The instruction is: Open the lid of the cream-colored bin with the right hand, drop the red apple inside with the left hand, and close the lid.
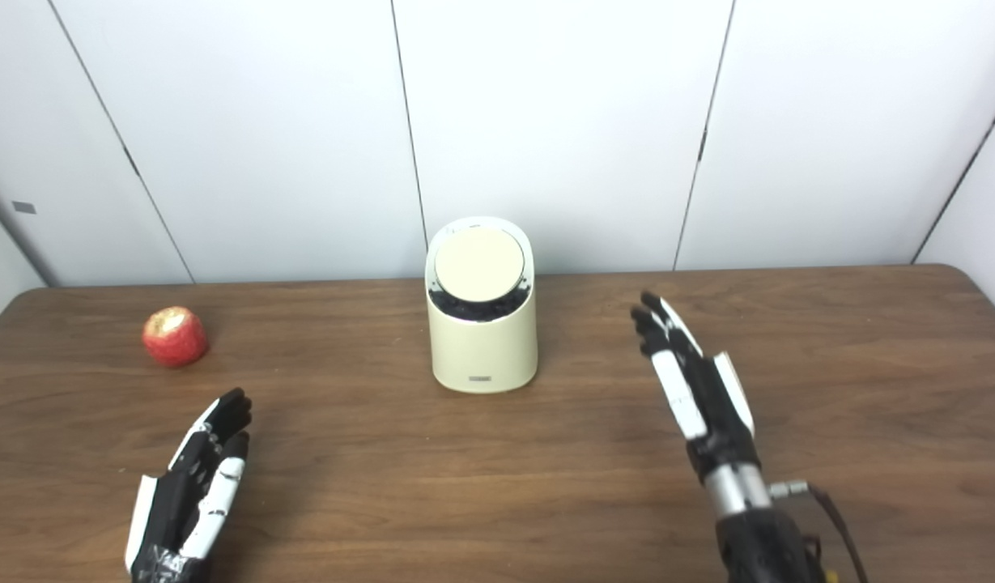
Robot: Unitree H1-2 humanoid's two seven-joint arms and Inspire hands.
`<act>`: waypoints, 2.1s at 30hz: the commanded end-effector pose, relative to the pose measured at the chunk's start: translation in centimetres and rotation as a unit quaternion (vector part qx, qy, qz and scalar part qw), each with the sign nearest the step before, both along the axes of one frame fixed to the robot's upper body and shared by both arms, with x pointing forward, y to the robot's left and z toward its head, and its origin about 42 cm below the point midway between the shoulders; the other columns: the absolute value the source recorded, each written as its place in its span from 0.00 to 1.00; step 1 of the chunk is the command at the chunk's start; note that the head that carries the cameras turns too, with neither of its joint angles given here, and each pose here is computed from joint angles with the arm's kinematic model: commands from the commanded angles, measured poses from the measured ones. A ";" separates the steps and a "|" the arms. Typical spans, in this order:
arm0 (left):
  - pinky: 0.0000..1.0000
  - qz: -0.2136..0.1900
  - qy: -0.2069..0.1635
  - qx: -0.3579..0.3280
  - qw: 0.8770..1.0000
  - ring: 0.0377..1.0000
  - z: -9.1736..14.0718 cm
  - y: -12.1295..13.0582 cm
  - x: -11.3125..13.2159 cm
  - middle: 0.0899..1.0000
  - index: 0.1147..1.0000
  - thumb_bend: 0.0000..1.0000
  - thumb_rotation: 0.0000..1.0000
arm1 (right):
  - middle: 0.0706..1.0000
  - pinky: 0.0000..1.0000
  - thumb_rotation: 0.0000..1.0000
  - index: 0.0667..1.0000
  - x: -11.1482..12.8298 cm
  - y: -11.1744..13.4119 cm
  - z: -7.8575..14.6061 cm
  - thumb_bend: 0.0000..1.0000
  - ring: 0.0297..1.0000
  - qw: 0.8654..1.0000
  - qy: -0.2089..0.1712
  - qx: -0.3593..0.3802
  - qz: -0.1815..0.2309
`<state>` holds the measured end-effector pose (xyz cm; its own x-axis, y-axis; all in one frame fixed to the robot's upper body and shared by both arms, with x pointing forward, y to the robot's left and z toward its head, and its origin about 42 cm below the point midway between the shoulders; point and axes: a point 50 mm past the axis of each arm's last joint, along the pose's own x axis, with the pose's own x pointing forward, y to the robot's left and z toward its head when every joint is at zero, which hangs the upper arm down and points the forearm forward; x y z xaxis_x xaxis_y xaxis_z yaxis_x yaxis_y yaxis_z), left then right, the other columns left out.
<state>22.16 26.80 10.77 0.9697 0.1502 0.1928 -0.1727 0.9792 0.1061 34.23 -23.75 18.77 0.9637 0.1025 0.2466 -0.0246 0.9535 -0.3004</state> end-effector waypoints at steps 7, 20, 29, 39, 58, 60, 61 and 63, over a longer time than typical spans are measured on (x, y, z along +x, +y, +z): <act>0.91 0.010 0.049 -0.003 0.999 0.90 -3.0 0.3 -1.7 0.89 0.89 0.35 0.61 | 0.90 0.76 0.87 0.91 3.7 2.9 8.5 0.73 0.86 0.991 -0.073 -0.110 0.004; 0.90 0.009 0.049 -0.010 0.999 0.89 -2.6 0.4 -2.0 0.89 0.89 0.35 0.58 | 0.90 0.77 0.44 0.91 9.0 7.8 12.4 0.82 0.88 0.982 -0.100 -0.157 0.003; 0.89 0.008 0.050 -0.011 0.999 0.89 -2.5 0.5 -2.0 0.89 0.89 0.34 0.55 | 0.90 0.78 0.36 0.92 11.8 10.6 13.2 0.86 0.88 0.976 -0.114 -0.184 0.022; 0.89 0.006 0.051 -0.013 0.999 0.88 -2.6 0.6 -1.8 0.88 0.89 0.34 0.51 | 0.88 0.79 0.31 0.89 14.1 12.5 12.1 0.93 0.87 0.966 -0.126 -0.223 0.020; 0.88 0.011 0.050 -0.021 0.998 0.88 -2.5 1.1 -1.7 0.87 0.87 0.39 0.60 | 0.88 0.78 0.21 0.88 14.5 11.3 11.3 0.90 0.86 0.954 -0.147 -0.260 0.014; 0.87 0.011 0.049 -0.020 0.999 0.88 -2.5 1.2 -1.7 0.87 0.87 0.40 0.60 | 0.88 0.79 0.21 0.88 14.5 11.0 11.3 0.90 0.86 0.956 -0.145 -0.256 0.014; 0.87 0.011 0.049 -0.020 0.999 0.88 -2.5 1.2 -1.7 0.87 0.87 0.40 0.60 | 0.88 0.78 0.21 0.88 14.6 10.9 11.3 0.89 0.86 0.956 -0.144 -0.254 0.013; 0.87 0.011 0.049 -0.022 0.998 0.88 -2.4 1.3 -1.7 0.87 0.87 0.41 0.61 | 0.87 0.78 0.21 0.88 14.5 10.7 11.2 0.89 0.85 0.958 -0.141 -0.248 0.013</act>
